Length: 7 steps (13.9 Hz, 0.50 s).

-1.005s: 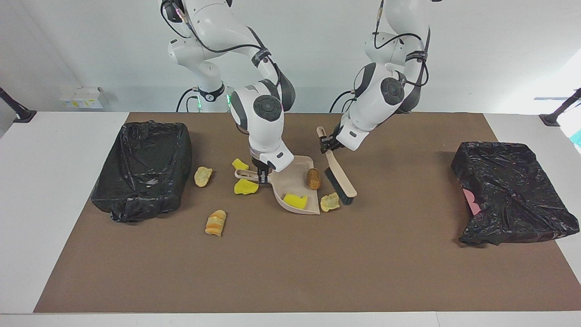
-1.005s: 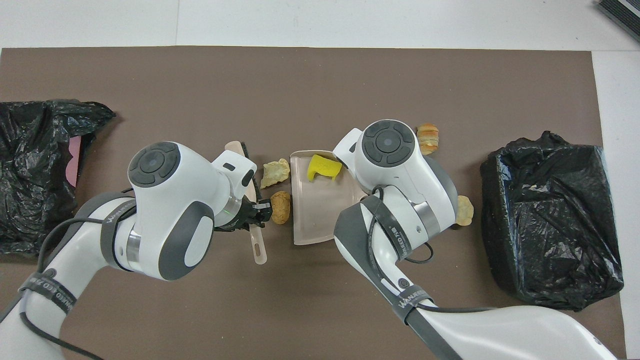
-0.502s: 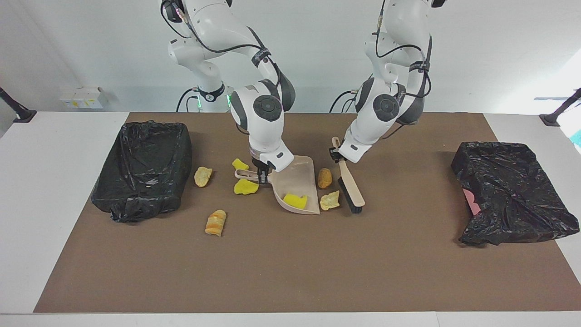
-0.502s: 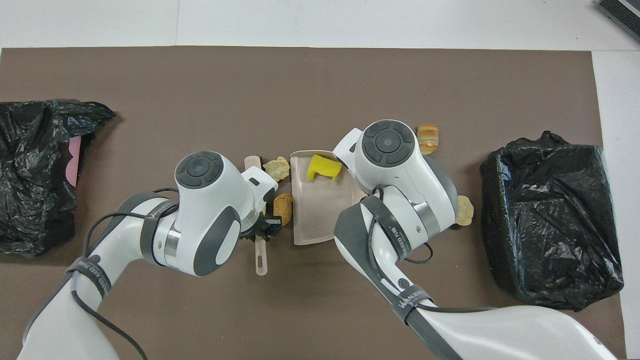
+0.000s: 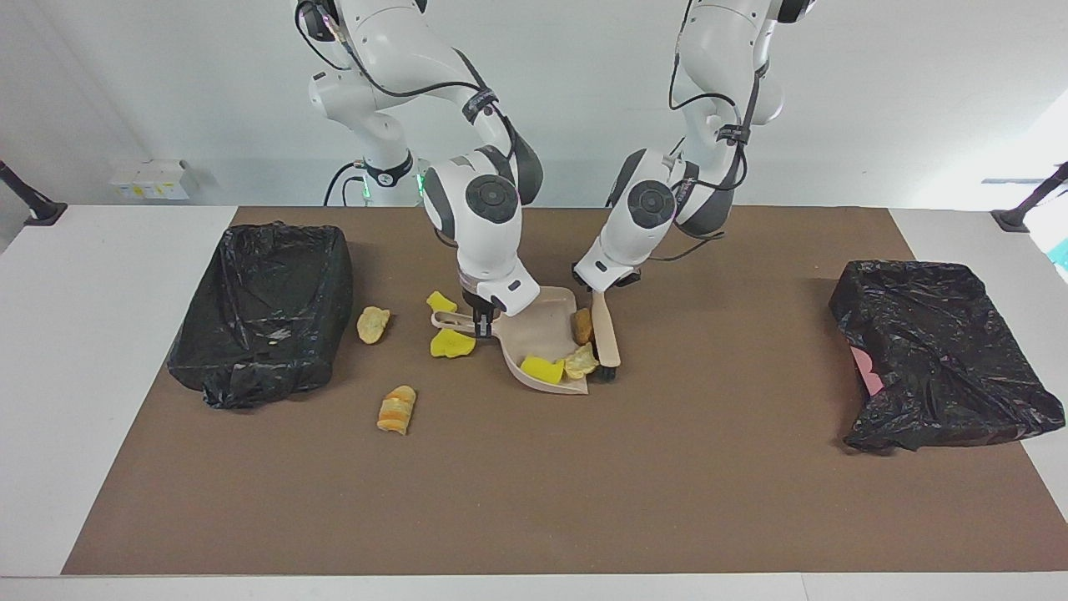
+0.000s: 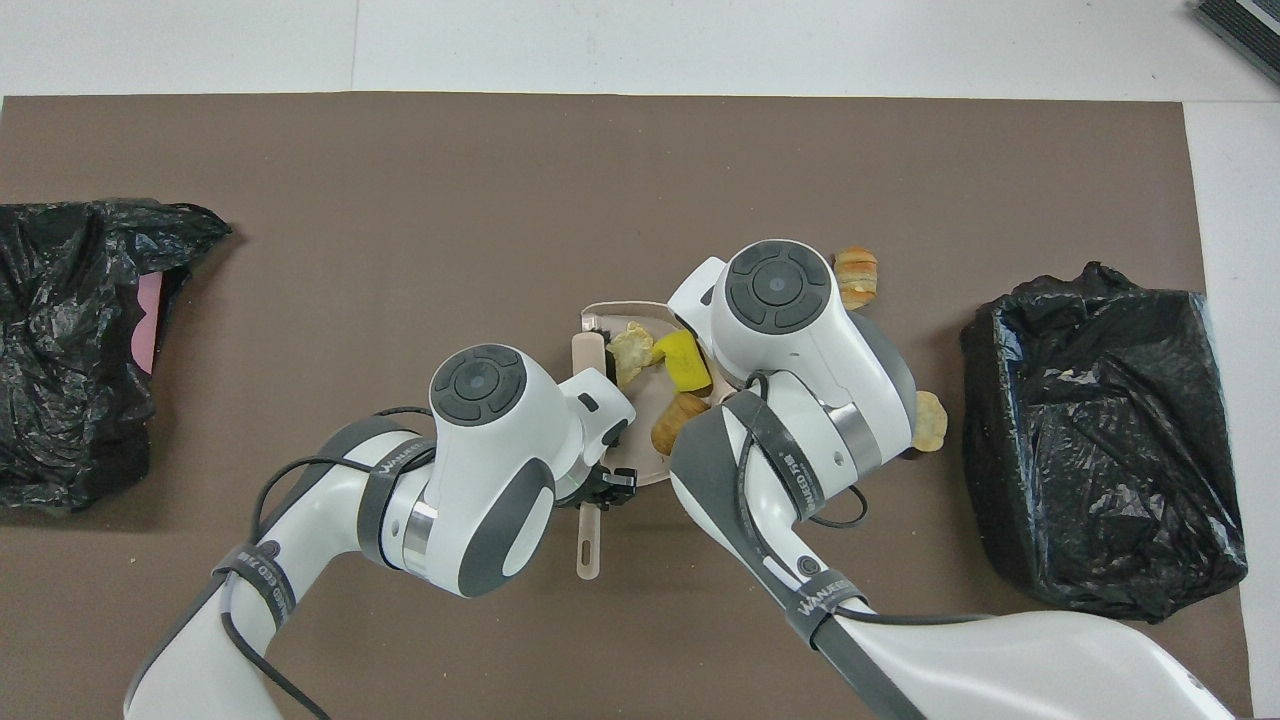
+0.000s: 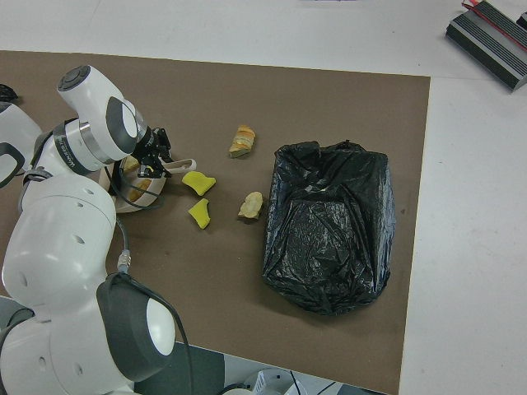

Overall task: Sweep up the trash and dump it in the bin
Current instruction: 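Brush the debris into the dustpan held by the right gripper, then carry the loaded dustpan with the right gripper over the black bag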

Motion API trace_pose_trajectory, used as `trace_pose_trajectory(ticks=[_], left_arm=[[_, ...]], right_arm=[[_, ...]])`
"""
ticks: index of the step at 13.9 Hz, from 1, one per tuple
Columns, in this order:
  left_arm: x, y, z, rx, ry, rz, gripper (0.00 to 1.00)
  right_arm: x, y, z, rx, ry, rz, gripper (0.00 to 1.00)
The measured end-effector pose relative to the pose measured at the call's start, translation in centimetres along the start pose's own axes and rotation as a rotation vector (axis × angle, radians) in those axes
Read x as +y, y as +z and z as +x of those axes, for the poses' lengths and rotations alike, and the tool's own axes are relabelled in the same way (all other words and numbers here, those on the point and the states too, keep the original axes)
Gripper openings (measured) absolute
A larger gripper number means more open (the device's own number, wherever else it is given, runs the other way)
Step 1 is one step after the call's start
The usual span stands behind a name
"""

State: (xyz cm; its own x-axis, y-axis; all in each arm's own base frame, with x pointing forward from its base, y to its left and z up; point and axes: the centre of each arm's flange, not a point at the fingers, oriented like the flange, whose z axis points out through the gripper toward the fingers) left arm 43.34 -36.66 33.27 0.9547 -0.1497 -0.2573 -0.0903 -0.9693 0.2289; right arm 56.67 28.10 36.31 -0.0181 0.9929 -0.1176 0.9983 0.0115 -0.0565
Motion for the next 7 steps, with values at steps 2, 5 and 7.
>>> trace_pose_trajectory(ticks=[2,5,7], left_arm=[[0.2,-0.2,0.1,-0.002,-0.028,-0.047,0.26],[-1.3,-1.8,1.2,0.019,-0.078,-0.090,0.26],[-3.1,-3.2,1.9,0.023,-0.111,-0.101,0.26]], right_arm=[[0.0,0.0,0.0,0.000,0.000,0.000,0.31],[0.0,0.0,0.0,0.000,0.000,-0.001,0.31],[0.0,-0.1,0.0,0.001,0.000,-0.001,0.31]])
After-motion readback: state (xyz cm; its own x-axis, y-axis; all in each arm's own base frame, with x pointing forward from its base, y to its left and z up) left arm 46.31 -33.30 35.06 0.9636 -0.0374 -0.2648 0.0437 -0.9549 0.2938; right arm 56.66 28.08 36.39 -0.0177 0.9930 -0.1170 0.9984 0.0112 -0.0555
